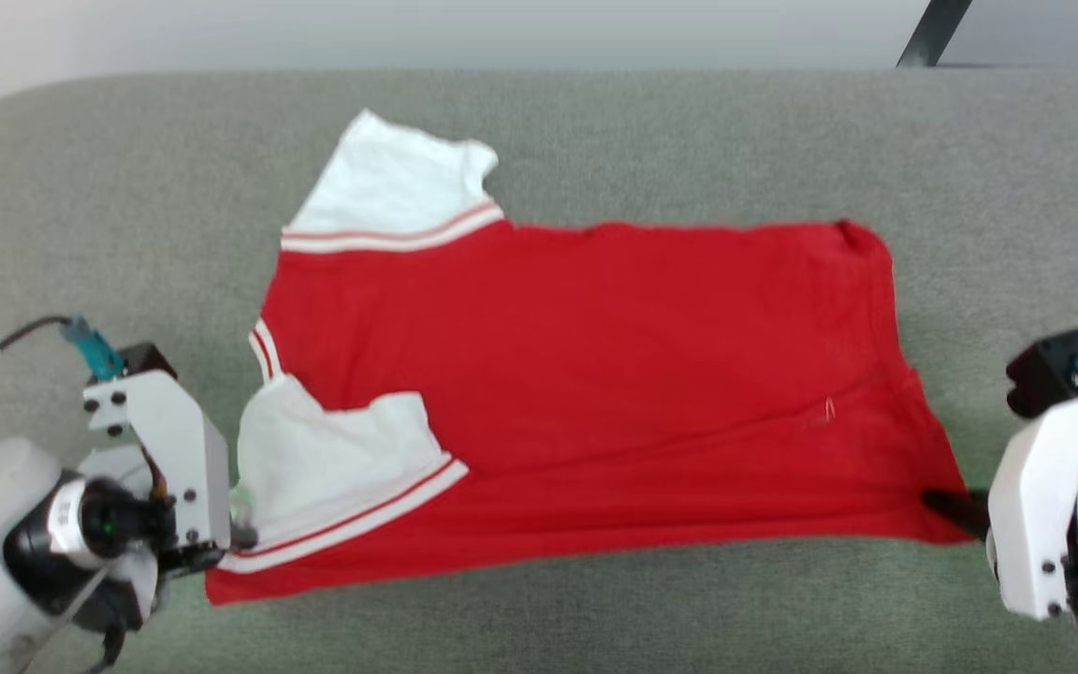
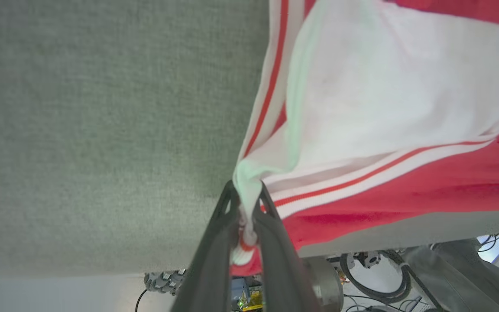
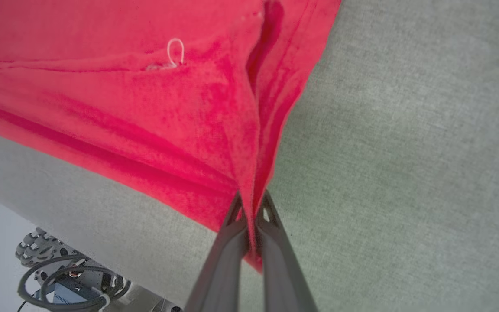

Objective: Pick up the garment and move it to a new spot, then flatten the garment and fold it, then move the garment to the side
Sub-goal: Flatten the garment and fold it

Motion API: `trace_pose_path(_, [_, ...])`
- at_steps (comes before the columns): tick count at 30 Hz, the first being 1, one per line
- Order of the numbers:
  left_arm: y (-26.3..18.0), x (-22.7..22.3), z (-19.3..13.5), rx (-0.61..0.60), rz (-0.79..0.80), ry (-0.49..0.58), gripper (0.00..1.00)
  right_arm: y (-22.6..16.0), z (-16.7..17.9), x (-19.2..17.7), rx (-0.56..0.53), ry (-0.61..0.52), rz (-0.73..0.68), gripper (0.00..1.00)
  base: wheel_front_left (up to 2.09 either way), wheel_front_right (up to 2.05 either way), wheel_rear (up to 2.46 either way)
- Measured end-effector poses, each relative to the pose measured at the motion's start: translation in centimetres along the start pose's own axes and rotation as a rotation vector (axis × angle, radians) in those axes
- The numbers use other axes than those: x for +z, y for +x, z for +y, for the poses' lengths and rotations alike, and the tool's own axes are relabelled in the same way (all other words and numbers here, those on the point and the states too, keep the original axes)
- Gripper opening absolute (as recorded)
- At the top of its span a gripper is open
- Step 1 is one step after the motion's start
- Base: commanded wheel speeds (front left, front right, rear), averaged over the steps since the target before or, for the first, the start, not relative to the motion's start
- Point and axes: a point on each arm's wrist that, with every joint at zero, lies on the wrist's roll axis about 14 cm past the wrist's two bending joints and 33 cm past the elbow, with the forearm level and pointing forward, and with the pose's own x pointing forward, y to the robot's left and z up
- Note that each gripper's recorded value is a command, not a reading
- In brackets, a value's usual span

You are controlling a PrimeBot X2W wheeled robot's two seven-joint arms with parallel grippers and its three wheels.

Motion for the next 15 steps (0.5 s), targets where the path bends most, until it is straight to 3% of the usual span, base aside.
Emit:
trace_pose_path(11, [0.6, -2.3, 0.0, 0.009, -0.003, 0.04, 0.02, -0.6, 1.4, -3.0, 0.022, 0.059, 0.003, 0.0, 0.0, 0.0, 0.0])
trace_pose_path(12, [0.9, -2.5, -0.1, 0.007, 0.005, 0.039, 0.04, -0.5, 1.4, -3.2, 0.024, 0.06, 0.011, 0.0, 0.0, 0.0, 0.0])
trace_pose_path(13, [1.1, -2.6, -0.2, 0.004, 0.007, 0.041, 0.22, -0.3, 1.5, -3.3, 0.028, 0.064, 0.011, 0.0, 0.0, 0.0, 0.0])
trace_pose_path(15, [1.4, -2.6, -0.1, 0.005, 0.001, 0.035, 0.23, -0.1, 1.8, -3.6, 0.035, 0.067, 0.02, 0.0, 0.0, 0.0, 0.0])
